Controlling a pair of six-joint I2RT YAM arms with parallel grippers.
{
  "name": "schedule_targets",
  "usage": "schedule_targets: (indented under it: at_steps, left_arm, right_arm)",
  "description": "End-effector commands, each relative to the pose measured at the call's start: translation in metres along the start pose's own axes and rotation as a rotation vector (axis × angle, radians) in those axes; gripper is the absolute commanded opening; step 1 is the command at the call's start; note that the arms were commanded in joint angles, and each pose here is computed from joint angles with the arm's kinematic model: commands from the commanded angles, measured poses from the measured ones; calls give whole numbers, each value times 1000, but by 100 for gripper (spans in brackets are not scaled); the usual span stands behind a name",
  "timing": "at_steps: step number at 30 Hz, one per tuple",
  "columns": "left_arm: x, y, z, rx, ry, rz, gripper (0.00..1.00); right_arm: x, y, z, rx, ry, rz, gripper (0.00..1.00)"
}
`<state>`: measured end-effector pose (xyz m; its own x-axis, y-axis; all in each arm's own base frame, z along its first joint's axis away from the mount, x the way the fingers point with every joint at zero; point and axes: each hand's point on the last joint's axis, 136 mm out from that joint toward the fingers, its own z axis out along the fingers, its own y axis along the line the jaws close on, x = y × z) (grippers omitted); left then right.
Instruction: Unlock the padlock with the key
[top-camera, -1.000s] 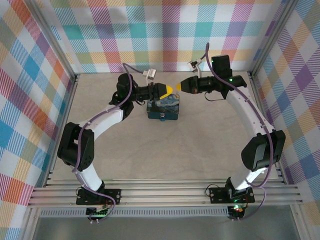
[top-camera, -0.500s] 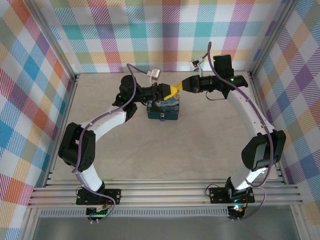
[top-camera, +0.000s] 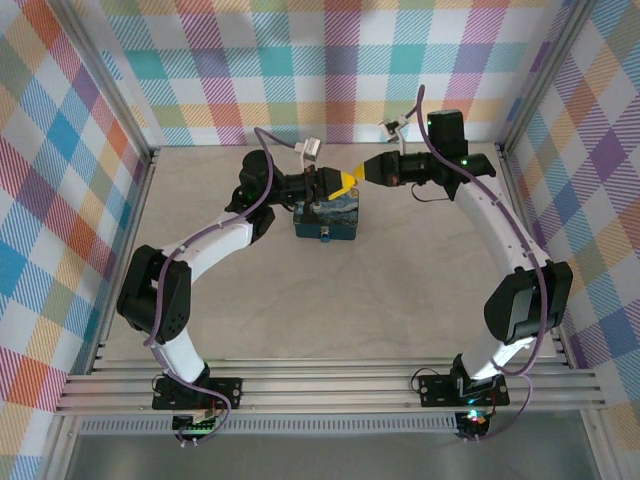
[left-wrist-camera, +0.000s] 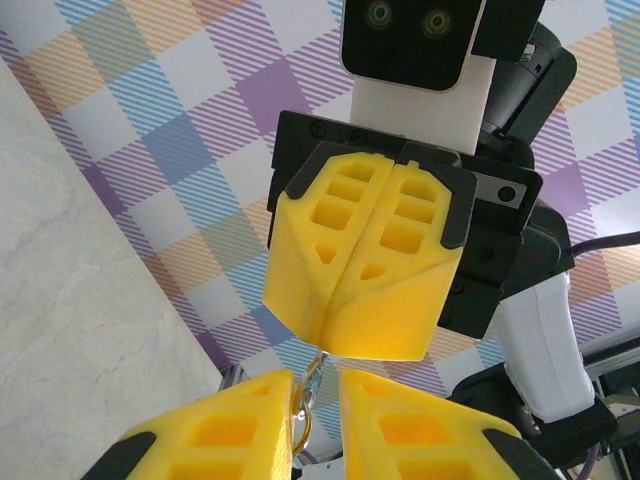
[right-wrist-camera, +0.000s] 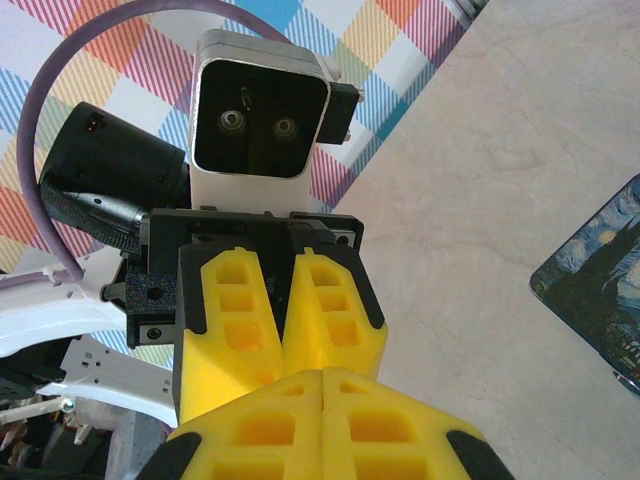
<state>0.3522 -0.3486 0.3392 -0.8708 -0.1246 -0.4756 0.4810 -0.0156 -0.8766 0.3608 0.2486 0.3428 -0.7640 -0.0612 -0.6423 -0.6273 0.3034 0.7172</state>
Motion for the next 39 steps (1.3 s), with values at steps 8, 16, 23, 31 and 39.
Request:
schedule_targets:
  at_steps: [8,16,23,31,39]
  left_arm:
    - [-1,-12,6,11,26,41,21]
    - [5,-3,6,-32,55,39,22]
    - [2,-2,7,-30,50,42,24]
    - [-1,-2,8,-22,40,39,14]
    - [0,5,6,-86,39,97,0]
  right_arm:
    - [-4,8,-6,0,-30,-21,0]
    - [-4,5,-6,9,-43,-16,0]
    - [-4,3,-4,1,-42,-1,0]
    - [-4,1,-2,-9,-39,8,0]
    - [-2,-5,1,-5,-35,47,0]
